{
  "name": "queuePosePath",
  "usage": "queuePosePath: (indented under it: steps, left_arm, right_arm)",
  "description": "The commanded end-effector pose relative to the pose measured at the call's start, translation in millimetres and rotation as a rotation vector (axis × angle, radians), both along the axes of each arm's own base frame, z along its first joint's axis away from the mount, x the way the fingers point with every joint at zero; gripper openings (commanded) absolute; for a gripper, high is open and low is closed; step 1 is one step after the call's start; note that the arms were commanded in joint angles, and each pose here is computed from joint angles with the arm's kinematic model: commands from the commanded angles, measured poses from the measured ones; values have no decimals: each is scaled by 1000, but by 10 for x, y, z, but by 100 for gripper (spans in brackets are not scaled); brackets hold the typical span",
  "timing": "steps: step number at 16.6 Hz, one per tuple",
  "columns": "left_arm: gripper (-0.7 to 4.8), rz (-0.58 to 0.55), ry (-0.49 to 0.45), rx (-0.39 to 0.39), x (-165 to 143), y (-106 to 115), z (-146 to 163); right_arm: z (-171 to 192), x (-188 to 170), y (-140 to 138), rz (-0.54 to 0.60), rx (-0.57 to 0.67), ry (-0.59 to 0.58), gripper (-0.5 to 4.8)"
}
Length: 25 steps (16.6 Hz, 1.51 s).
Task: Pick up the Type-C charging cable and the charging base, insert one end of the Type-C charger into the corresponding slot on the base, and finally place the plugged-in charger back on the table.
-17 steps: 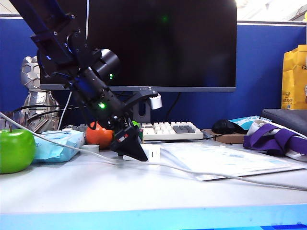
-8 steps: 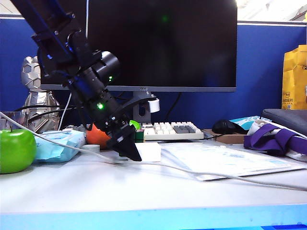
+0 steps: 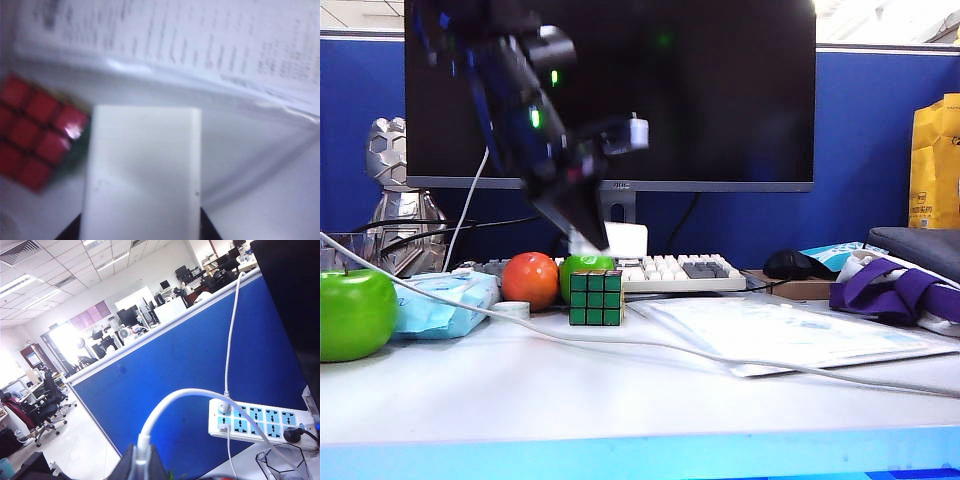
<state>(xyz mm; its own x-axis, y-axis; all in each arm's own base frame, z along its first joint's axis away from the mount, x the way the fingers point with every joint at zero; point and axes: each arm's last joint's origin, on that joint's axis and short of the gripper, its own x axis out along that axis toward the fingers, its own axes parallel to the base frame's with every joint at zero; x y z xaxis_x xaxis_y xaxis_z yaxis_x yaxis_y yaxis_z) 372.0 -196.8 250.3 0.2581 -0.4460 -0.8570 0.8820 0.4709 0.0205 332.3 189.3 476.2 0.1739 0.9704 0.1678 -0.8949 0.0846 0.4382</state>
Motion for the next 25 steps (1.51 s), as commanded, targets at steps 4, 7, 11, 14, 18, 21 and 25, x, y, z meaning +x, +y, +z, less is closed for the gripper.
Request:
queuePosePath:
  steps: [4, 7, 11, 14, 18, 21, 25]
  left_arm:
    - [-6, 128, 322, 109, -237, 123, -110]
    - [-6, 140, 407, 155, -324, 176, -269]
    - [-6, 189, 477, 182, -419, 224, -552]
    - [64, 208, 501, 191, -472, 251, -712]
    - [319, 222, 498, 195, -485, 258, -680]
    - [320, 223, 461, 168, -497, 259, -572]
    - [320, 203, 429, 161, -508, 193, -559]
  right_arm:
    - [74, -45, -19, 6, 16, -37, -1]
    - [74, -45, -19, 6, 16, -37, -1]
    - [75, -45, -20, 6, 17, -38, -1]
    - [74, -46, -19, 8, 16, -38, -1]
    - [73, -47, -19, 13, 14, -38, -1]
    - [72, -52, -17, 28, 10, -40, -1]
    - [71, -51, -17, 27, 10, -40, -1]
